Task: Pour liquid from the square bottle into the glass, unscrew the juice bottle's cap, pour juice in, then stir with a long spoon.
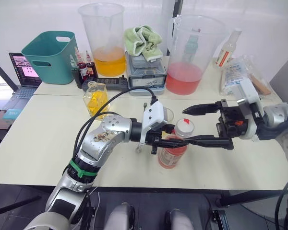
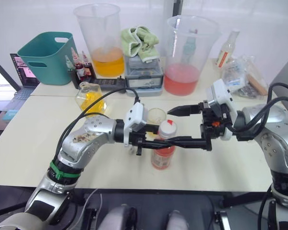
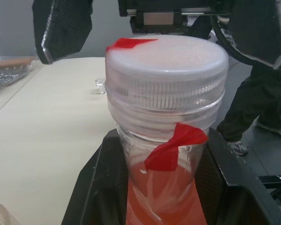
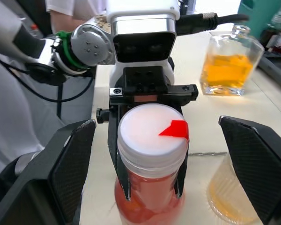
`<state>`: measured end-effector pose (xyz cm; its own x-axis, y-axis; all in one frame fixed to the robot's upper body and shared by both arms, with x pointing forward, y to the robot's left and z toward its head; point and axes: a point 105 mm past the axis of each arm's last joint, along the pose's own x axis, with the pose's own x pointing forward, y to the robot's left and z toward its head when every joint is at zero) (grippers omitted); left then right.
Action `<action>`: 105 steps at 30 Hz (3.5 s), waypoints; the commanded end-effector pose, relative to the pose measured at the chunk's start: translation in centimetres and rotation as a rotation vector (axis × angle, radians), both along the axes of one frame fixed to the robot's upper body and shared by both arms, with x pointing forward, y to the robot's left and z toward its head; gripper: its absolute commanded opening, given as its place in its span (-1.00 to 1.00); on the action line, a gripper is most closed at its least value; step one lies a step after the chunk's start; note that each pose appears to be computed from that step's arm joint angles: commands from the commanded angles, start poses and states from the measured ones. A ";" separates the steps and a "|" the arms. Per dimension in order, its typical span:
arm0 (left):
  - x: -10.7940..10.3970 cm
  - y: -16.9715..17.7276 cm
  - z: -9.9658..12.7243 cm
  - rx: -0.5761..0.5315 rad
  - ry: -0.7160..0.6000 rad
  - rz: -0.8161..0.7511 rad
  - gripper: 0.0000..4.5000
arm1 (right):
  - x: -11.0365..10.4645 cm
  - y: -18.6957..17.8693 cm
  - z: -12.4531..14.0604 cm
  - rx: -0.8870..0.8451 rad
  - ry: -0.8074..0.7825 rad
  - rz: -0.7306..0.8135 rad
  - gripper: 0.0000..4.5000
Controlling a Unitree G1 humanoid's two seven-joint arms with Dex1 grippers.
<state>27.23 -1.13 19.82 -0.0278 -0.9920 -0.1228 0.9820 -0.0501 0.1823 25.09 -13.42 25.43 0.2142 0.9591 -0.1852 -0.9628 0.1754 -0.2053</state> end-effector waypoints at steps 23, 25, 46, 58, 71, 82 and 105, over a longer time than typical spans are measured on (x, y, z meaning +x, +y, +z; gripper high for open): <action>-0.5 -0.3 -1.6 0.037 0.053 -0.021 -0.33 | -1.8 1.5 -0.8 0.103 0.015 -0.177 -0.24; -0.4 -0.2 -1.5 0.037 0.046 -0.010 -0.33 | -2.1 1.9 -1.1 0.060 0.015 -0.074 -0.24; -0.6 -0.1 -1.4 0.029 0.063 0.013 -0.33 | 2.6 1.6 2.0 -0.203 -0.035 0.440 0.98; -0.7 -0.9 -1.6 0.024 0.080 -0.030 -0.33 | -1.2 1.2 2.3 0.064 -0.069 0.021 0.99; -1.1 -1.2 -1.8 0.027 0.099 -0.067 -0.33 | -2.2 0.9 -0.3 0.151 -0.070 -0.403 0.99; -0.8 -1.0 -1.9 0.028 0.098 -0.050 -0.33 | -2.1 1.3 -0.7 0.171 -0.007 -0.372 0.14; -1.4 0.1 -1.9 0.048 0.088 0.003 -0.33 | 1.7 1.3 0.4 -0.138 0.022 0.437 0.63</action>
<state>26.70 -0.71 19.71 0.0132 -0.9931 -0.1164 0.9839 -0.0078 0.1785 27.34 -11.75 24.82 -0.1772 0.9375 -0.2994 -0.9590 -0.2329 -0.1616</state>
